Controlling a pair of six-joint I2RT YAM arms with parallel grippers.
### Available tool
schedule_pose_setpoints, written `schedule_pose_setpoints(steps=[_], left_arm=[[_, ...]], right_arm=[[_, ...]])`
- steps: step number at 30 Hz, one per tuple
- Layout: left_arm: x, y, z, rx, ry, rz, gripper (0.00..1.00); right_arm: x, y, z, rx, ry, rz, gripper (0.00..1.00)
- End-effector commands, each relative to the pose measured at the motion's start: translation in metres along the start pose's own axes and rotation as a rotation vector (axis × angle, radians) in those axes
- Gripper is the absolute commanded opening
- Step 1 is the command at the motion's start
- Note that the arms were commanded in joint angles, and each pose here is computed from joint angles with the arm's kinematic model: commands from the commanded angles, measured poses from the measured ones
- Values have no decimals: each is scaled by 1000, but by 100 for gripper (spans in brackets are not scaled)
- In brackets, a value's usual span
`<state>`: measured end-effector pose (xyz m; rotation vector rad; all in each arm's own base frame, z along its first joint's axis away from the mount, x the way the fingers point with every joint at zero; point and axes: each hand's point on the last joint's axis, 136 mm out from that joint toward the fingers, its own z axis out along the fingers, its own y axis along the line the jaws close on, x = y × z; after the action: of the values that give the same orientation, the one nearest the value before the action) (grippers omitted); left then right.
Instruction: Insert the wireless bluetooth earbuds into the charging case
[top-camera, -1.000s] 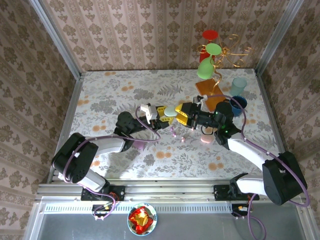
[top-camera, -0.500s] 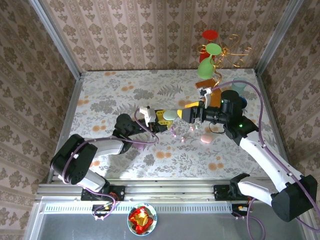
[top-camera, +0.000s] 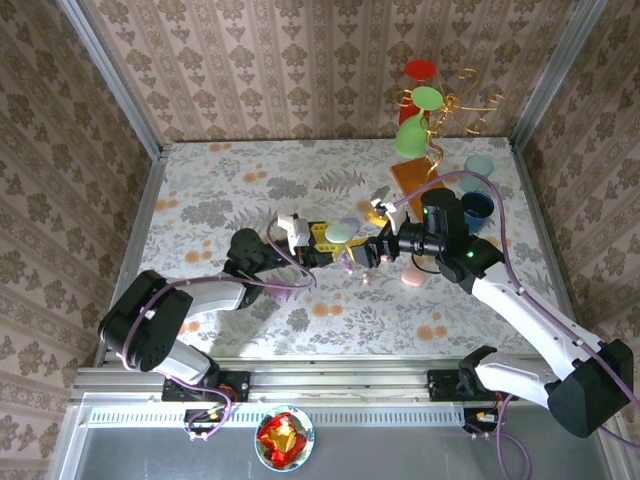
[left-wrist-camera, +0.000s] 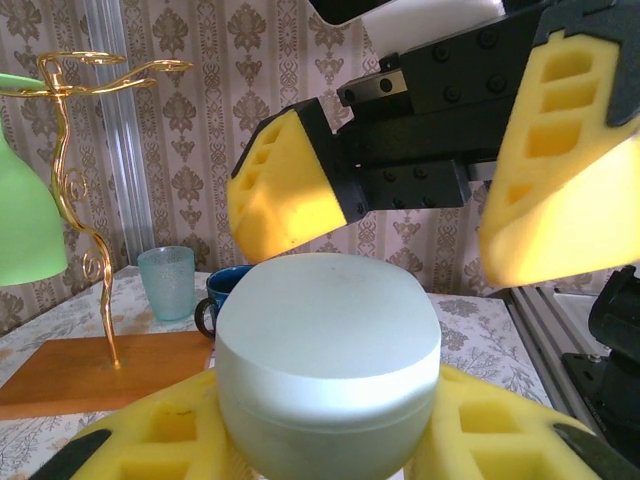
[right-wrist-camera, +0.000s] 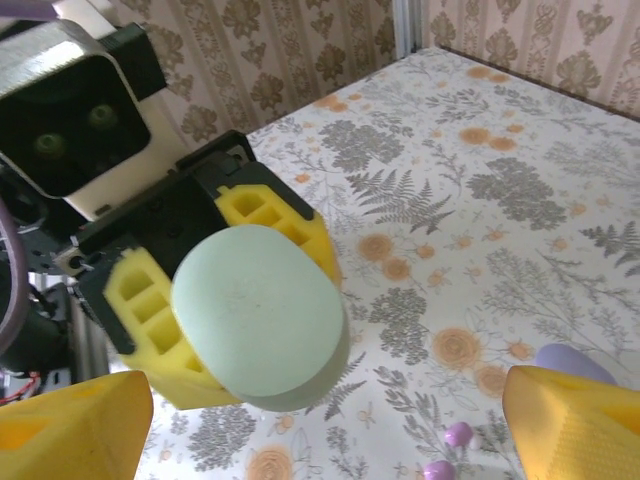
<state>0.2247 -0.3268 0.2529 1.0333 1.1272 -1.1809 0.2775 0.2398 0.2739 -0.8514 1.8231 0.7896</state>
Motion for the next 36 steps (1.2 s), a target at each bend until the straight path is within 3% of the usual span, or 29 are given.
schedule_pose_setpoints(steps=[1,12,19,27,36], left_arm=[[-16,-4,-2,25,-36,19,33],[-16,-7,-3,31,-35,19,33],[-15,-3,-4,7,-35,11,33],[-15,-4,-4,15,-34,9,33],[-8,-6,-5,21,-19,17,33]], right_arm=[[-11,-10,0,66,-27,-61,92],[-29,-21,-5,121,-93,-47,93],[-12,2,3,8,-32,-101,93],[-6,-13,13,98,-4,-113,93],[-29,-16,2,146,-101,-105,93]])
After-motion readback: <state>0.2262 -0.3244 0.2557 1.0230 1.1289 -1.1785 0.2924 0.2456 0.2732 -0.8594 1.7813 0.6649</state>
